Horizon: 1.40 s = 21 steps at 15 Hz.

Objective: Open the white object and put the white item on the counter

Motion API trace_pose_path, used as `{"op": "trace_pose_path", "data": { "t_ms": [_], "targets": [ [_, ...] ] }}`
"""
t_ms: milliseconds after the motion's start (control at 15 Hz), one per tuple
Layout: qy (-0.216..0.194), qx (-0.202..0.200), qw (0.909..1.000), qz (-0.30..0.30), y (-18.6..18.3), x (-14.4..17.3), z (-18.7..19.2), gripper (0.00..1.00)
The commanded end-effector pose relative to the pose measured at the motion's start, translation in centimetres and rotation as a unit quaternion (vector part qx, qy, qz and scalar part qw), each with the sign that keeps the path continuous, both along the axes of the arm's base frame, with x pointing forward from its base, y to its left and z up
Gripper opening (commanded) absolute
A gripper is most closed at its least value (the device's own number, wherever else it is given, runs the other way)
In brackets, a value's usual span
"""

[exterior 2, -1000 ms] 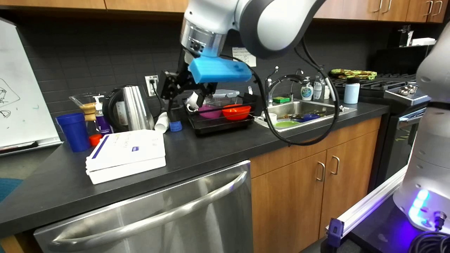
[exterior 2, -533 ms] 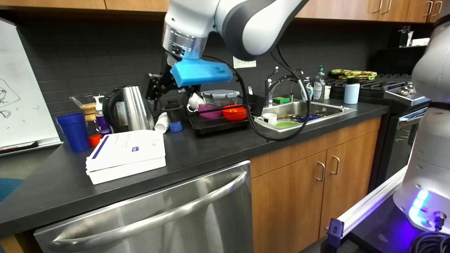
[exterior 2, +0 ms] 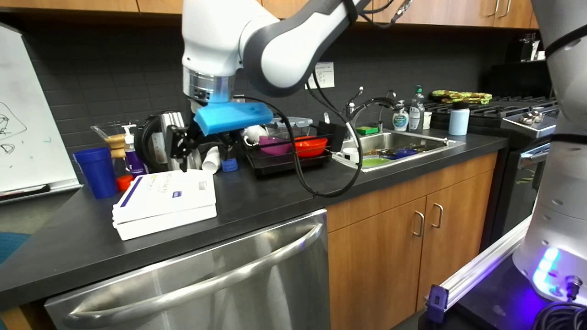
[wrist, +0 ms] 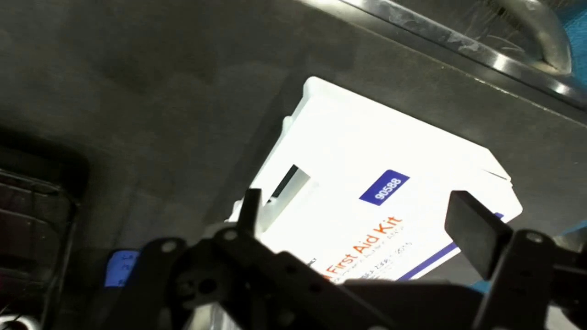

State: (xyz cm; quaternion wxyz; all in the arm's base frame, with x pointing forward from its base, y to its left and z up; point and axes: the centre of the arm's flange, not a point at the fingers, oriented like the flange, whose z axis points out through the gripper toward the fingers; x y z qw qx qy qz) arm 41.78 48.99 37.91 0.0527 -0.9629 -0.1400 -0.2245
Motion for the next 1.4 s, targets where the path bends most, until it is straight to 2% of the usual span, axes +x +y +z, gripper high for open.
{"op": "trace_pose_path", "data": {
  "t_ms": [0, 200, 400, 667, 933, 1000, 1333],
  "targets": [
    [0.022, -0.005, 0.9996, 0.015, 3.8, 2.3, -0.2, 1.00],
    [0.017, -0.011, 0.9997, 0.017, 4.4, 3.1, -0.3, 1.00],
    [0.000, -0.025, 0.9997, 0.006, 3.4, 4.4, -0.1, 1.00],
    [-0.020, -0.048, 0.9974, -0.050, 0.5, 7.3, -0.1, 1.00],
    [-0.010, -0.061, 0.9931, -0.100, -2.0, 9.2, -0.6, 1.00],
    [0.004, -0.065, 0.9912, -0.115, -2.5, 9.4, -0.7, 1.00],
    [0.050, -0.075, 0.9853, -0.145, -2.7, 8.4, -0.9, 1.00]
  ]
}}
